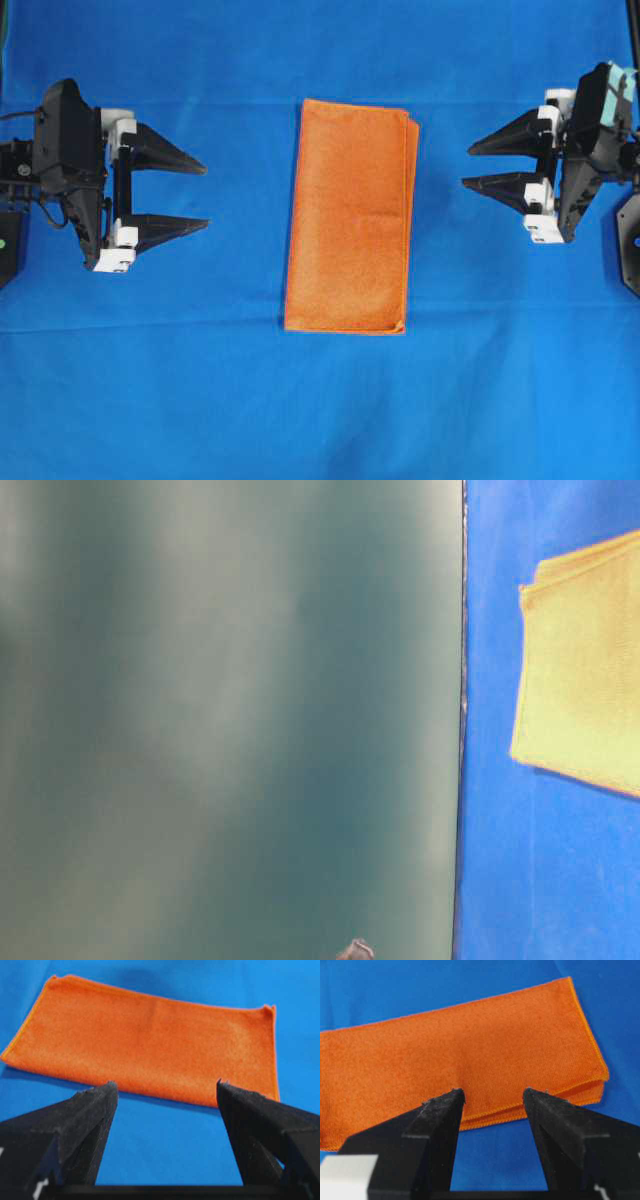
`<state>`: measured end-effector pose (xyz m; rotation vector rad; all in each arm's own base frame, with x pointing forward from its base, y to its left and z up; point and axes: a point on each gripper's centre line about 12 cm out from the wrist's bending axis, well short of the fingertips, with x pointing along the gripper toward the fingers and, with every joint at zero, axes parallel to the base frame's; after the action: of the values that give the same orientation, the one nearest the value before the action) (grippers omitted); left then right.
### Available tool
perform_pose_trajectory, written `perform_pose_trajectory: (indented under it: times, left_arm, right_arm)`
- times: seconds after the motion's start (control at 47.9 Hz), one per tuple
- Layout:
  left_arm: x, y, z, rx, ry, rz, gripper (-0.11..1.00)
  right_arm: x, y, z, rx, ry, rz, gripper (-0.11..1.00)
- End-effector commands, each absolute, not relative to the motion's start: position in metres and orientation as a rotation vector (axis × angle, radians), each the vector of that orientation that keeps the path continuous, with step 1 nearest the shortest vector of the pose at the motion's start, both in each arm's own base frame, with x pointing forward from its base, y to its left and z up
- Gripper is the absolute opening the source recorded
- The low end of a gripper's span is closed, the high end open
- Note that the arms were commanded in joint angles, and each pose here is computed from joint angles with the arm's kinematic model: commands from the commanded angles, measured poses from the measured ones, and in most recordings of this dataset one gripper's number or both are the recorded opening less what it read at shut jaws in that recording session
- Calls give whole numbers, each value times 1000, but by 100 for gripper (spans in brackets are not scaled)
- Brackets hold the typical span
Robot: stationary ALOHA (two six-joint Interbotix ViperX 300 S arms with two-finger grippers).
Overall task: Fold the orange towel.
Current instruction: 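Open both grippers and withdraw them to the sides, then move both grippers to the strip's top end and grasp it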
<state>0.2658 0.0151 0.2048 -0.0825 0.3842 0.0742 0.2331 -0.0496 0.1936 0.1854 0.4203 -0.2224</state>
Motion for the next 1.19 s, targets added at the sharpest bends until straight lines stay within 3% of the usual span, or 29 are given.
perform_pose_trajectory:
  times: [0.0, 0.272, 0.585, 0.856, 1.17]
  left_arm:
    - [273, 19, 213, -81, 347, 86, 73]
    - [318, 60, 201, -84, 393, 199, 74]
    - [362, 119, 142, -126, 512, 328, 74]
    - [376, 150, 111, -144, 511, 393, 74]
    - [386, 158, 81, -161, 543, 403, 71]
  right_arm:
    - [238, -56, 201, 191, 392, -241, 57]
    - [260, -105, 179, 234, 475, -390, 57]
    - [301, -146, 130, 259, 635, -442, 57]
    - [313, -155, 103, 277, 671, -447, 57]
    - [308, -154, 81, 319, 726, -465, 56]
